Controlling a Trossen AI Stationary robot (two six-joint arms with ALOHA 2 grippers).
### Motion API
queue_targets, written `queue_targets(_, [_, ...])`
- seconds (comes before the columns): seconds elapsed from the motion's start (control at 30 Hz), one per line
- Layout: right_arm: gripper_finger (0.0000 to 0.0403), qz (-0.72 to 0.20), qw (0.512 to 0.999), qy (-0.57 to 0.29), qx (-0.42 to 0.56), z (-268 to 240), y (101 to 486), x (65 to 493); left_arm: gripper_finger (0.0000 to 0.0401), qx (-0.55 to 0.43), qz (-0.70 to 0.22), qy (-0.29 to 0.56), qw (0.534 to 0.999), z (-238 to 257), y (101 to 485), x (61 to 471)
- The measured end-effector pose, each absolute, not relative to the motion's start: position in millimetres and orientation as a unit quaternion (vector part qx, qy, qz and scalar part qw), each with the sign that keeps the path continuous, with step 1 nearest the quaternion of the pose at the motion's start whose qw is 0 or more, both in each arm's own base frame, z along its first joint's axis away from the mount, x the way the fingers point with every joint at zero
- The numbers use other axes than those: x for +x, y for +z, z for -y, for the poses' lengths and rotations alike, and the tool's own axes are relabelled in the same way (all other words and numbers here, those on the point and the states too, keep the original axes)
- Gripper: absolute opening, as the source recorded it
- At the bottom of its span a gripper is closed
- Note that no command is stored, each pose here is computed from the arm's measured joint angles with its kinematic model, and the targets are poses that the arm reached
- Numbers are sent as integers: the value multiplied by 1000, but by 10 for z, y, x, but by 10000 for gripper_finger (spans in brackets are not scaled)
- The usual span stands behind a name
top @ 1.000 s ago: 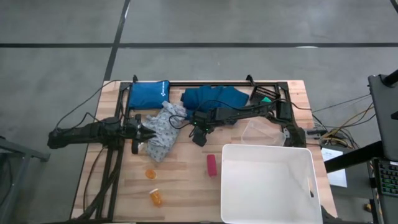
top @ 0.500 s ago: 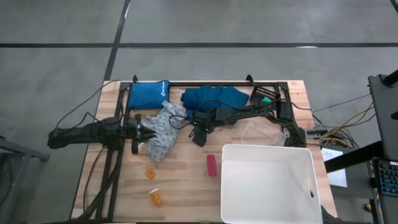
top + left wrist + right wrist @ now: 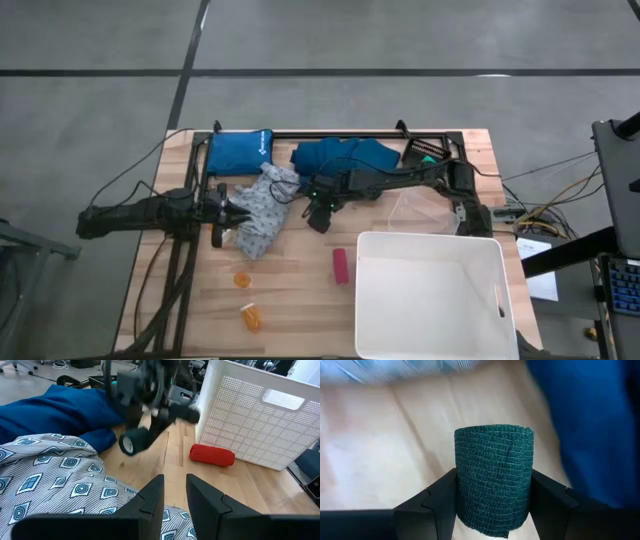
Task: Pick & place medical supplies in basket/bin
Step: Put the dark green bandage into the black bin
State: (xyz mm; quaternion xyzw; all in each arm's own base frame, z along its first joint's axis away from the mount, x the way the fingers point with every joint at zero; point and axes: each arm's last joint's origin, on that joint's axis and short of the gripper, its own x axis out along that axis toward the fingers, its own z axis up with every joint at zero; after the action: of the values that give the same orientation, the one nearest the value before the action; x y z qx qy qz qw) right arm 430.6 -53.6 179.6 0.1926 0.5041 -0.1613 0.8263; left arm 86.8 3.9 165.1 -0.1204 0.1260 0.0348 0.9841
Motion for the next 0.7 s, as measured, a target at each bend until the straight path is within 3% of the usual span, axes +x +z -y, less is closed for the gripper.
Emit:
queue_targets(0.37, [196,-453,850,-177,203,696,2613,4002,87,-120,-126,35,984,-39,1650,868])
queue_targets(0.7, [196,-473,837,-203,189,985,3063,3486,87,-120,-126,35,984,-39,1650,868])
